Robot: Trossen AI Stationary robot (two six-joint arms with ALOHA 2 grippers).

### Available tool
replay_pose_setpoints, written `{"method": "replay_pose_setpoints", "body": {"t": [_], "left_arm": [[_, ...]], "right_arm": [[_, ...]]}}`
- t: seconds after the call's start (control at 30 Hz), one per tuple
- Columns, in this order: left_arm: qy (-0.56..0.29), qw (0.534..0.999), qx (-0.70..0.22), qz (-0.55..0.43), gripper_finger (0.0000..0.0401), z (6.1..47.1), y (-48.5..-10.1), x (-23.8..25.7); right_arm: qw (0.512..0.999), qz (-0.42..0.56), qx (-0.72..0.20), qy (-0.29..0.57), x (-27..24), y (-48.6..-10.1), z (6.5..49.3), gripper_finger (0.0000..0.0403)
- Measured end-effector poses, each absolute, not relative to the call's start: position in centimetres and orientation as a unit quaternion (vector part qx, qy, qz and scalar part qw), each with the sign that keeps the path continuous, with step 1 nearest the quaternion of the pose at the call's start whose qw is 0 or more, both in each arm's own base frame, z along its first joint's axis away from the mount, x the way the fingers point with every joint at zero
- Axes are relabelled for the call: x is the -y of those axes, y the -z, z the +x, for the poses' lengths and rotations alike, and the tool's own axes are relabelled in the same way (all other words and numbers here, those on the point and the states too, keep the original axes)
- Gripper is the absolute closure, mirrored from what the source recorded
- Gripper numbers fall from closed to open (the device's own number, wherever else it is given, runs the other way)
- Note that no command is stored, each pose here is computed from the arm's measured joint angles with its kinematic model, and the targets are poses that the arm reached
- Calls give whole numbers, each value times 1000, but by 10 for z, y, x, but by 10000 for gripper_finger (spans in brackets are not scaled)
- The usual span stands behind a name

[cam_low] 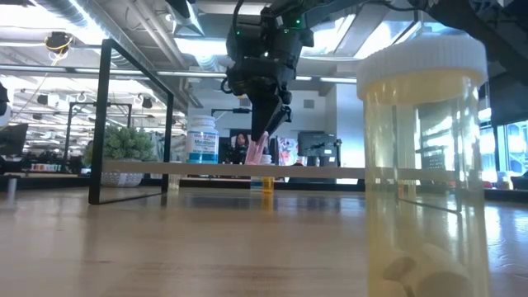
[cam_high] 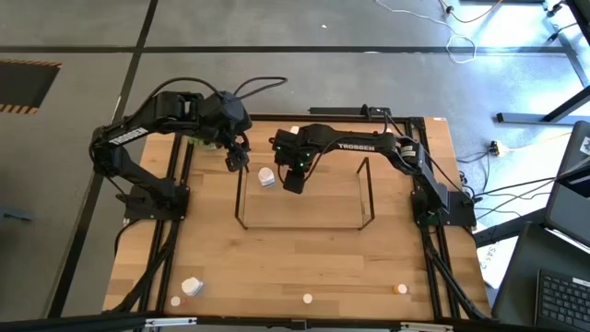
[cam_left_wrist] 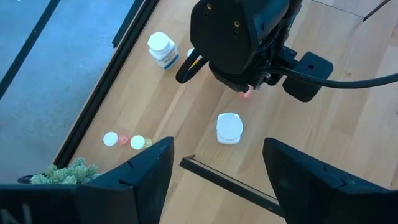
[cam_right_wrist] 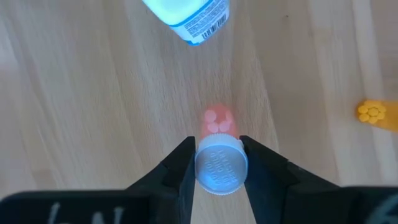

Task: Pick and place medicine bottles onto shelf by color
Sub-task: Put the right pink pill bottle on the shelf

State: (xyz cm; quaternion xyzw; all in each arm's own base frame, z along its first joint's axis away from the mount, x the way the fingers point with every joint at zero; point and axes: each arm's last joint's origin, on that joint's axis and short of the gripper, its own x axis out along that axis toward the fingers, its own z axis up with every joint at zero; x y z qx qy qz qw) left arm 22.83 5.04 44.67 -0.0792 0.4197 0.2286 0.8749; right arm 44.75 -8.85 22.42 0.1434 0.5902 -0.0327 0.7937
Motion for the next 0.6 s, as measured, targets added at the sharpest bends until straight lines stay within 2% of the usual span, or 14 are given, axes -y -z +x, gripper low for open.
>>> {"method": "replay_pose_setpoints", "body": {"t": [0.4, 0.6], "left_arm": [[-229, 875, -420, -79, 160, 228, -447, -50], [-228, 875, -420, -79, 160, 228, -447, -50]], "right_arm": [[791, 151, -593, 23, 88, -221, 448, 238], [791, 151, -593, 28, 90, -222, 448, 234]]}}
